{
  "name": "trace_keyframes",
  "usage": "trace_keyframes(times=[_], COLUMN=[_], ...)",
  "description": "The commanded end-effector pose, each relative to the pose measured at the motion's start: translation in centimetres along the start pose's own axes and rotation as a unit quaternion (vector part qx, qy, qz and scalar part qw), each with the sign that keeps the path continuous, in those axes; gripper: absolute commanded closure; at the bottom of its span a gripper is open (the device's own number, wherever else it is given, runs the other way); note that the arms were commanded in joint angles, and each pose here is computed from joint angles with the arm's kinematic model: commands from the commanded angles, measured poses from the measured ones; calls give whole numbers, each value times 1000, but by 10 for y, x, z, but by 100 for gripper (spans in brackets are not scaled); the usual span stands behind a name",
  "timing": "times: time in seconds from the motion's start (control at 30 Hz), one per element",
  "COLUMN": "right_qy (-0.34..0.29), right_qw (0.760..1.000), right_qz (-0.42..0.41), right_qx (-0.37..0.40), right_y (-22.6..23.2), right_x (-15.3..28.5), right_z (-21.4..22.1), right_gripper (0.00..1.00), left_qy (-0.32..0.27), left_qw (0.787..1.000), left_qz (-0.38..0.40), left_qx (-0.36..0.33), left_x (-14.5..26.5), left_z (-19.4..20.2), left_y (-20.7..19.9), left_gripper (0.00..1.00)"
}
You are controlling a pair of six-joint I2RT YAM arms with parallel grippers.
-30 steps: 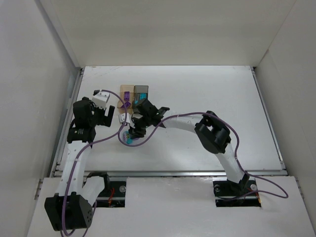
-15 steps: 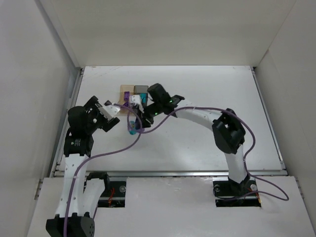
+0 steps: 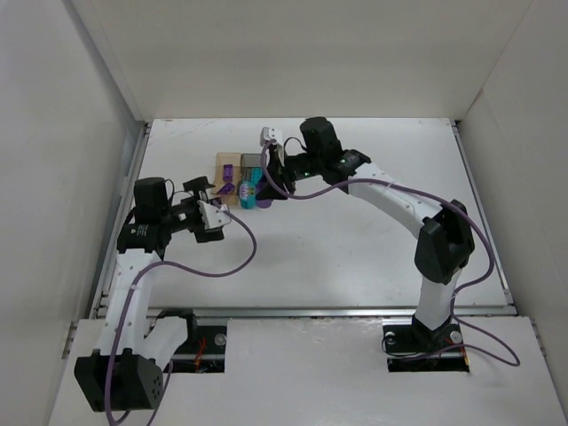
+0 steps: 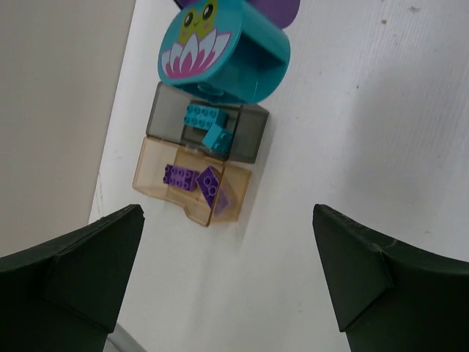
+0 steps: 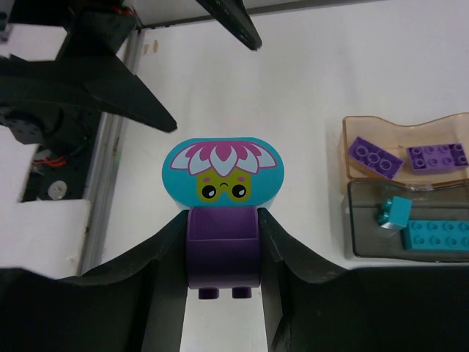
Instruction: Sort the legos into containers by color
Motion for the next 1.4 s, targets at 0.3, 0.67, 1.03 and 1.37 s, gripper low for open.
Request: trace_keyframes(times=[0.3,0.67,1.03,1.37], right_qy=[-69,-56,-56,-49], right_qw=[993,990,988,987], right_qz=[-67,-83,-98,-63], right_qx=[-65,-95,-102,-143], right_y=[8,10,8,-19], right_x=[-9,-29,-47,-31], right_z=[-67,-55,-57,-38], right_gripper=[100,100,100,100], left_qy=[-53,-69,-58,44], left_qw=[991,985,991,997], left_qz=[-55,-45,5,-46], left_qx=[-107,-150,-123,-35], left_x=[-16,-15,-23,-15], left_z=[-46,-53,-43,-11], left_y=[43,40,31,38], left_gripper=[5,25,61,100])
Point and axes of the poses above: each gripper's point midway between its finger pads, its own x axis back along the fingers, its own y axis along the line the jaws close on, z = x × y, the point moved 3 cm from there along x, back along the fingers
